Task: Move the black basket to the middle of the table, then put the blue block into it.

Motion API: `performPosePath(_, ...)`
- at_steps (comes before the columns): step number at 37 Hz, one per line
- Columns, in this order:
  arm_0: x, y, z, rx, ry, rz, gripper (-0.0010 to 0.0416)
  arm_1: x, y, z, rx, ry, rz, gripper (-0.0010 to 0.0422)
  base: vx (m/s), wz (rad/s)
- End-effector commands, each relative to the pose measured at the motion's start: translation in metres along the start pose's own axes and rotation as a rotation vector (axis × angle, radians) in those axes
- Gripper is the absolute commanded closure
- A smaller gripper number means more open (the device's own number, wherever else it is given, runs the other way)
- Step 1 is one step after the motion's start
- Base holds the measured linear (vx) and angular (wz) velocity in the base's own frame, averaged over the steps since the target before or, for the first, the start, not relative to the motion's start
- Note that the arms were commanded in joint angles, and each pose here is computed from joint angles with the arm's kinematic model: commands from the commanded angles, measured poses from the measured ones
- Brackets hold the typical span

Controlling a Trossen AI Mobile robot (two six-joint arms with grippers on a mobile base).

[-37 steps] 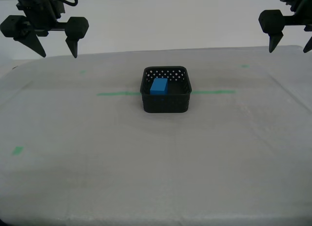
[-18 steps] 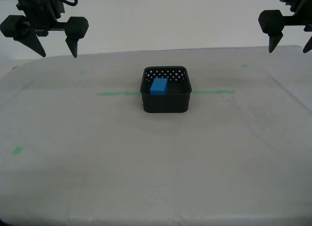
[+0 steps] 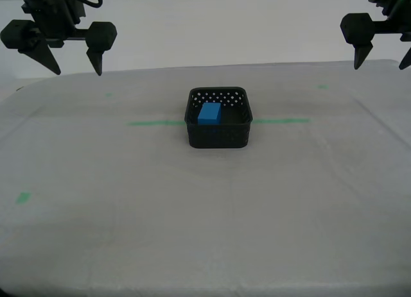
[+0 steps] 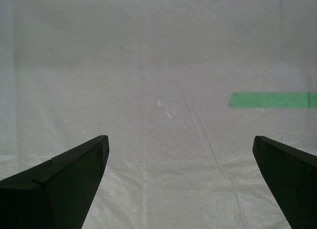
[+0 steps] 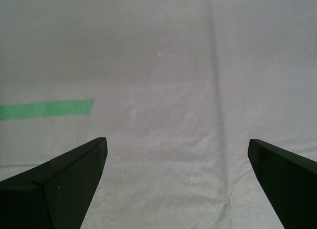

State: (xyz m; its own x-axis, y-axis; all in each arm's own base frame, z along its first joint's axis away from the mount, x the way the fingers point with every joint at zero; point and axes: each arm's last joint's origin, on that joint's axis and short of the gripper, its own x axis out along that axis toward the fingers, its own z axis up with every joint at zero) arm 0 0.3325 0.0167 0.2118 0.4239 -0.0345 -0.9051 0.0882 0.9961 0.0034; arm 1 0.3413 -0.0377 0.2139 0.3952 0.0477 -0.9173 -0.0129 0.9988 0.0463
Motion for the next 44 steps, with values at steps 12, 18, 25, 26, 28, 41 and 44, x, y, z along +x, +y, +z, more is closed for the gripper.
performPosePath(12, -0.0001, 0.0000, 0.0001, -0.001, -0.002, -0.002, 0.0007, -0.0004, 0.0000, 0.0003, 0.003, -0.003, 0.003, 0.0012, 0.000, 0.000)
performPosePath(18, -0.0001, 0.0000, 0.0001, -0.001, -0.002, -0.002, 0.0007, -0.0004, 0.0000, 0.0003, 0.003, -0.003, 0.003, 0.0012, 0.000, 0.000)
performPosePath(25, -0.0001, -0.0002, 0.0001, -0.001, -0.001, -0.002, 0.0007, -0.0004, 0.0000, 0.0003, 0.003, -0.003, 0.003, 0.0012, 0.000, 0.000)
performPosePath(26, -0.0001, 0.0000, 0.0001, -0.001, -0.002, -0.002, 0.0007, -0.0004, 0.0000, 0.0003, 0.003, -0.003, 0.003, 0.0012, 0.000, 0.000)
performPosePath(28, -0.0001, -0.0002, 0.0001, -0.001, -0.002, -0.002, 0.0007, -0.0004, 0.0001, 0.0003, 0.002, -0.003, 0.003, 0.0012, 0.000, 0.000)
performPosePath(41, -0.0001, 0.0000, 0.0001, -0.001, -0.002, -0.002, 0.0007, -0.0004, 0.0001, 0.0003, 0.002, -0.003, 0.003, 0.0012, 0.000, 0.000)
performPosePath(44, -0.0001, 0.0000, 0.0001, -0.001, -0.002, -0.002, 0.0007, -0.0004, 0.0001, 0.0003, 0.002, -0.003, 0.003, 0.0012, 0.000, 0.000)
